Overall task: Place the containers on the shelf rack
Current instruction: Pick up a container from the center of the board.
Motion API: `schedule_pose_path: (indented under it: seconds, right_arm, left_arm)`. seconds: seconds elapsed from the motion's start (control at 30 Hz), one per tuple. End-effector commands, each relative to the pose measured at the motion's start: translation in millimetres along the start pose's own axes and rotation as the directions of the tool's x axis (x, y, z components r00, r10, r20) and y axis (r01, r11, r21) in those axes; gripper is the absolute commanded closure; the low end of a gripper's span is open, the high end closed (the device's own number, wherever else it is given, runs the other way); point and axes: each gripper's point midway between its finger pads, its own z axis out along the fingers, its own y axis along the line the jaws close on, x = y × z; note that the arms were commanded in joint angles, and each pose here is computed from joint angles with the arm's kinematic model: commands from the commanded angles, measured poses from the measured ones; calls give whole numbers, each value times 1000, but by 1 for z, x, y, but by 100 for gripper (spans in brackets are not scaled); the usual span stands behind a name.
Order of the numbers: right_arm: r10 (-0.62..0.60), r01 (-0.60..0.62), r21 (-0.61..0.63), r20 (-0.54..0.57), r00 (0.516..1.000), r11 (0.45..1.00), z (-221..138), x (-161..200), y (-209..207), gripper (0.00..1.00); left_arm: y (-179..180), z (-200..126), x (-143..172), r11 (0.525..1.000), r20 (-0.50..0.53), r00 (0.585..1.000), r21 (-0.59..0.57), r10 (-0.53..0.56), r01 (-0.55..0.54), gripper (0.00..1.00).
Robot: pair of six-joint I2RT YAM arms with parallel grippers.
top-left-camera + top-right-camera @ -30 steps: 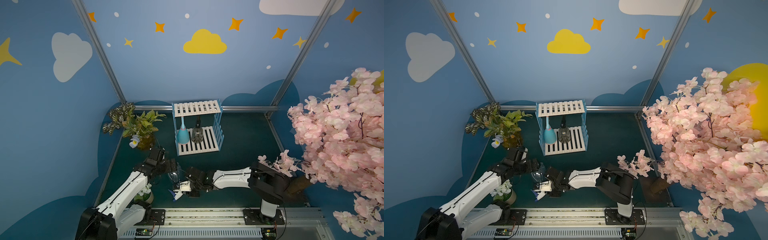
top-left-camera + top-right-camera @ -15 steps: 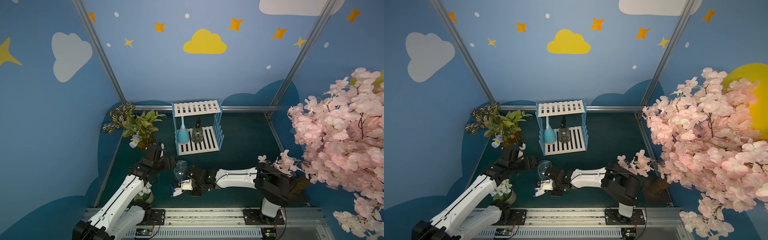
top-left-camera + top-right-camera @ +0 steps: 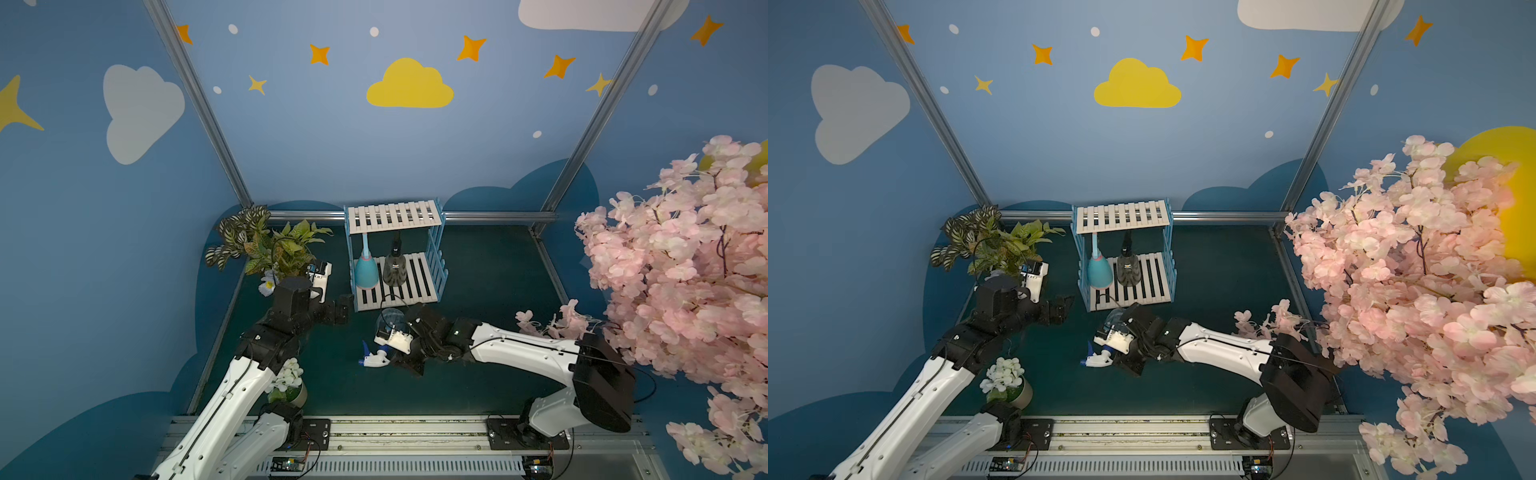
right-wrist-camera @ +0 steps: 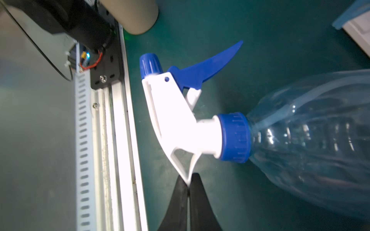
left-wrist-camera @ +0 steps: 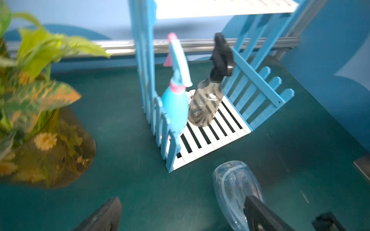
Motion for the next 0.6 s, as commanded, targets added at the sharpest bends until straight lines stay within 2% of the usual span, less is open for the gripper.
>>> schedule_pose_path:
  seconds: [0.0, 0.1, 0.17, 0.23, 0.3, 0.43, 0.5, 0.57]
  right_arm:
    - [253, -250, -96, 17, 967, 964, -24, 3, 2, 93]
    - [356, -345, -151, 49, 933, 926, -46, -2, -2, 93]
    - [421, -402, -192, 65, 905, 895, -60, -7, -7, 93]
    - [470, -442, -241, 70, 880, 864, -72, -12, -7, 93]
    - [507, -469, -283, 76, 859, 837, -85, -17, -9, 93]
    - [538, -487, -377, 37, 842, 788, -105, -23, -1, 93]
    - [537, -488, -404, 11, 844, 774, -111, -21, 4, 93]
    - [535, -491, -436, -25, 844, 754, -115, -19, 13, 93]
  left_arm:
    - [-42, -6, -6, 923, 48, 939, 174, 340, -343, 1]
    - [-88, -11, 11, 777, 109, 843, 340, 527, -530, 1]
    - [-120, -19, 32, 642, 174, 764, 447, 621, -623, 1]
    - [-142, -25, 49, 529, 234, 691, 492, 684, -691, 1]
    - [-152, -28, 60, 429, 286, 602, 485, 746, -762, 0]
    - [-155, -29, 68, 275, 326, 427, 420, 844, -865, 0]
    - [-154, -28, 72, 216, 324, 364, 412, 873, -885, 0]
    - [-155, -29, 78, 171, 319, 322, 423, 891, -890, 0]
